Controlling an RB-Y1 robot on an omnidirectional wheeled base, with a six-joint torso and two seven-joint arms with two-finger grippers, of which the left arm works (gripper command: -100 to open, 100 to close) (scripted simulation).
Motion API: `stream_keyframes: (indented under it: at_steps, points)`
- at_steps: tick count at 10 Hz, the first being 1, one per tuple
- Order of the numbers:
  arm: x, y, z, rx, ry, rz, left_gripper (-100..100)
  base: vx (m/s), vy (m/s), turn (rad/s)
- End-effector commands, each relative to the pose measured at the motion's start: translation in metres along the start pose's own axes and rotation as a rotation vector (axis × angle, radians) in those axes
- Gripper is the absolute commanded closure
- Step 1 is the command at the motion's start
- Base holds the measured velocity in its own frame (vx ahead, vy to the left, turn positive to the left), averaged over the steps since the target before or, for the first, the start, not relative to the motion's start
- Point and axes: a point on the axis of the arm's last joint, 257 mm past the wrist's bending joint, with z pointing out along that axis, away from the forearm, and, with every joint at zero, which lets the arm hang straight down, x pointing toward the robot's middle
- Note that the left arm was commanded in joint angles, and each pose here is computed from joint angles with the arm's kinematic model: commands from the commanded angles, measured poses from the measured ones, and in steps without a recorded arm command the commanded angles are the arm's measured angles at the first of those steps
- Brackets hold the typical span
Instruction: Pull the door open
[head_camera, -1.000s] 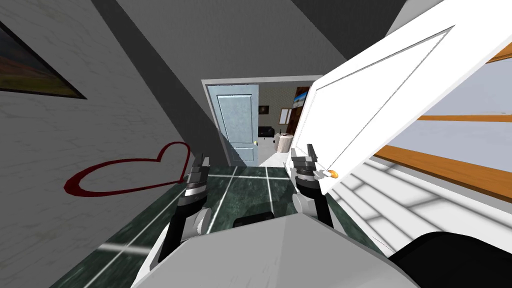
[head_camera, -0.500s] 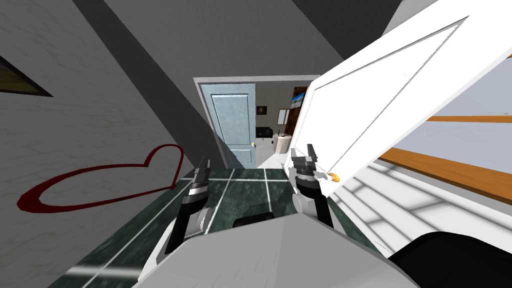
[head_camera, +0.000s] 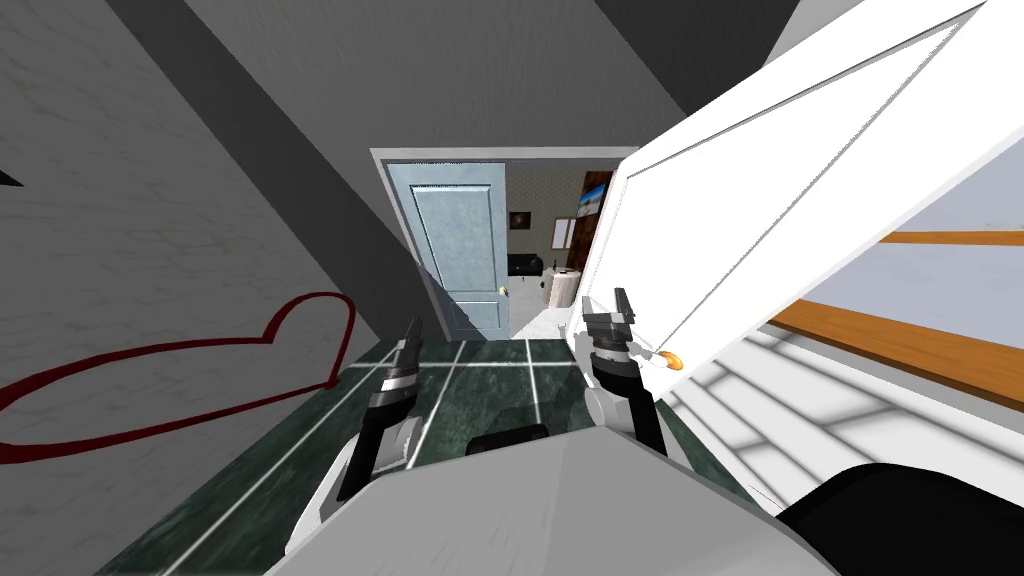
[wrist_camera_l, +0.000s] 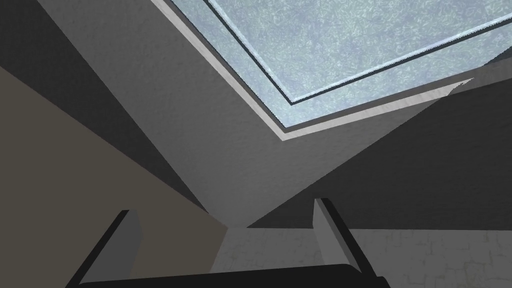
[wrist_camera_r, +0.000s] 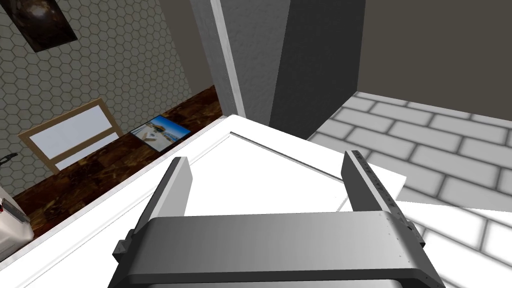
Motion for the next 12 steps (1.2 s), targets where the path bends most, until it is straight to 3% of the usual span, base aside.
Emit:
stream_keyframes:
  at_steps: [1, 12]
  points:
    - [0.004, 0.009, -0.0023, -0.014, 0.01, 0.038, -100, 0.107, -0.046, -0.041]
    - [0.023, 0.084, -0.0277, -0.117, 0.088, 0.294, -100, 0.105, -0.046, -0.051]
